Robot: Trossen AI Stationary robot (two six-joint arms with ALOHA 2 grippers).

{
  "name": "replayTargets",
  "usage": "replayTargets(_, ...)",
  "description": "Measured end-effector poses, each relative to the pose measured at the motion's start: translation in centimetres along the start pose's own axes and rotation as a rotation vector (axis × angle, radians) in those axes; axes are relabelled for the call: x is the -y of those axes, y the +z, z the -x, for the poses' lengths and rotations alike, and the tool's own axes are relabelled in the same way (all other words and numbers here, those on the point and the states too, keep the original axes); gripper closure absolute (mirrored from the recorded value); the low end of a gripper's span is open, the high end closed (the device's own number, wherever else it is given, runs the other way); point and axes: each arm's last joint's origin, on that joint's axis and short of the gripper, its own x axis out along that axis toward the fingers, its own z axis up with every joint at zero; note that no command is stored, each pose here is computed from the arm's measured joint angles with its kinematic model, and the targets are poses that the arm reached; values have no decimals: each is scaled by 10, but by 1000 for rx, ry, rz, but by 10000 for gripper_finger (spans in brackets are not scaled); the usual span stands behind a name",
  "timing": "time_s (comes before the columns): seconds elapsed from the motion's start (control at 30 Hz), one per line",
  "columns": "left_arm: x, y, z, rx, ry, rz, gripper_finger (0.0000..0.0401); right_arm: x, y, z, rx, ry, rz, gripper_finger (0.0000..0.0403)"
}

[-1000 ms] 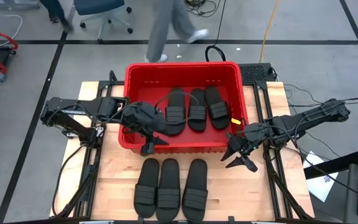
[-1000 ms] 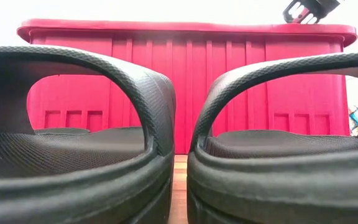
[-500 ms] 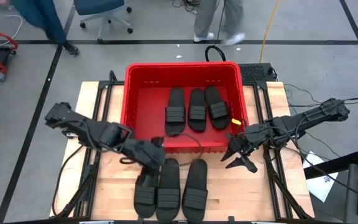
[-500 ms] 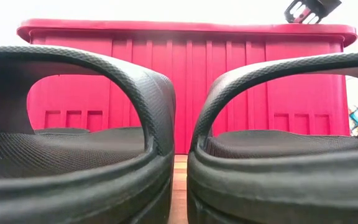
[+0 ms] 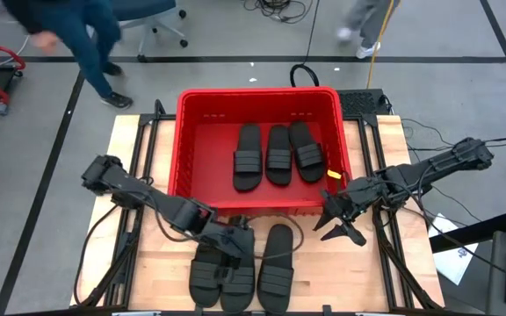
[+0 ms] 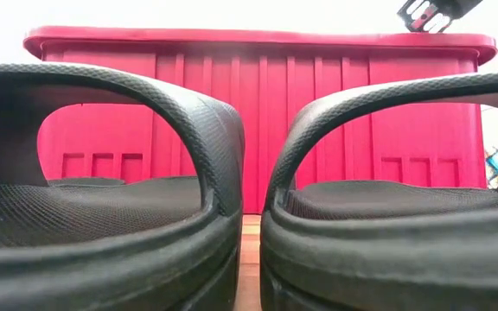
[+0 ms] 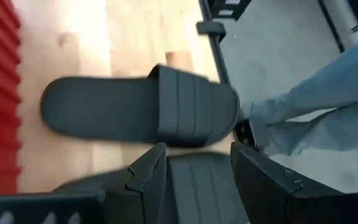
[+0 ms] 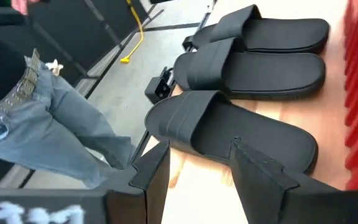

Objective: Pick and place slides into bin
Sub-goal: Put the black slide into the red bin

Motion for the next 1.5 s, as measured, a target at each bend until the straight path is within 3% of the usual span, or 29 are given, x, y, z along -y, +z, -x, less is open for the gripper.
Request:
replayTargets(0.27,-4,5,-48,51,-35,25,226,-11,-4,-3,-20,49,66,248)
replayTargets(0.7,-36,-10,-107,-81,-28,86,226,-20,-7,-5,-43,88,90,248)
replayTargets(1.0,-53,-12,-119,-113,-52,110,226,-20,-8,-5,-46,87,89,248)
replayTargets(1.5,-58,-23,-129,-127,-73,107,226,-20,-8,-5,-43,85,89,248)
